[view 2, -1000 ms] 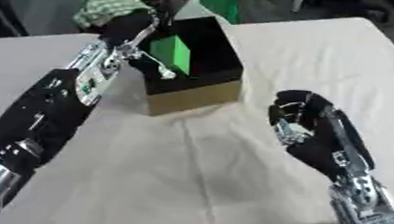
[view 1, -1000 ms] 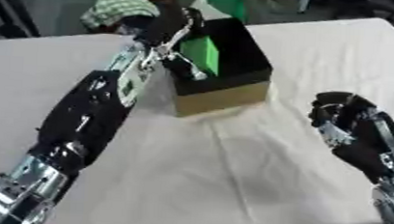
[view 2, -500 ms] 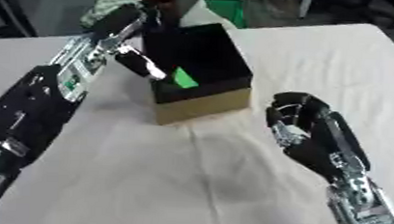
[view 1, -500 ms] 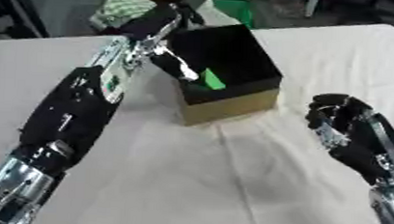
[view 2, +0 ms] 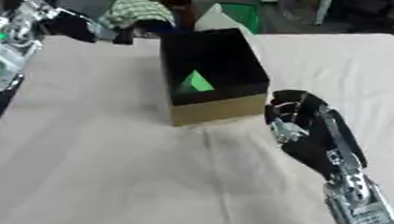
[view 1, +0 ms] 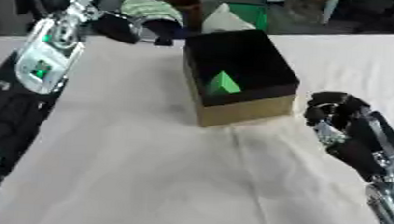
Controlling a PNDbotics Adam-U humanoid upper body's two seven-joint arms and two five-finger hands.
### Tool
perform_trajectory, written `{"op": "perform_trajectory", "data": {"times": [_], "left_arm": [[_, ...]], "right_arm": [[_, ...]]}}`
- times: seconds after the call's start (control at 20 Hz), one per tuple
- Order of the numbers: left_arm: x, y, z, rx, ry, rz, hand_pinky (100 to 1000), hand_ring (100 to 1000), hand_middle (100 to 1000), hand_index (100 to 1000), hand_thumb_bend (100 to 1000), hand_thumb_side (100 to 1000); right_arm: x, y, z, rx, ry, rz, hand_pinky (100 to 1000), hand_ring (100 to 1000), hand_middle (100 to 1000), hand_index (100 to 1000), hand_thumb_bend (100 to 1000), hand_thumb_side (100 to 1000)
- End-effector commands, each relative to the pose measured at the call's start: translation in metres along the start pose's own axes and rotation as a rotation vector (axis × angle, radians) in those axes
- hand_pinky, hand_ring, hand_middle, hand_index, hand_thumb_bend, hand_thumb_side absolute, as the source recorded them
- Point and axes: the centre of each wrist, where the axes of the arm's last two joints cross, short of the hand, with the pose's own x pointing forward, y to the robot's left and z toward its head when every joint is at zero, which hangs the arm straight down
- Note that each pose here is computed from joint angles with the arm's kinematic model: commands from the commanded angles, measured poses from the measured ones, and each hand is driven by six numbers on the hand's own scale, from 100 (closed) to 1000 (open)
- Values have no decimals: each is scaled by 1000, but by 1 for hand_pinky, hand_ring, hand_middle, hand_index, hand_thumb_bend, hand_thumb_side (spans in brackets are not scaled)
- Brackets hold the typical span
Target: Pick up objects on the table and place them in the box.
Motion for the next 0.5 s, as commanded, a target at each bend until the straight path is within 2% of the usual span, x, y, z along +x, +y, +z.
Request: {"op": "perform_trajectory", "data": {"times": [0.05, 0.1, 0.5], "left_arm": [[24, 31, 16, 69, -44, 37, 623, 649, 646, 756, 914, 304], [25, 30, 25, 77, -31, 63, 621, 649, 645, 757, 888, 333], [12, -2, 89, 157, 136, 250, 602, 642, 634, 750, 830, 381]], "right_arm": [[6, -9, -2, -24, -20, 31, 596, 624, 631, 739, 237, 338], [6, -10, -2, -28, -21, 31, 596, 624, 631, 741, 237, 336], [6, -11, -1, -60, -21, 29, 595, 625, 632, 751, 238, 335]]}}
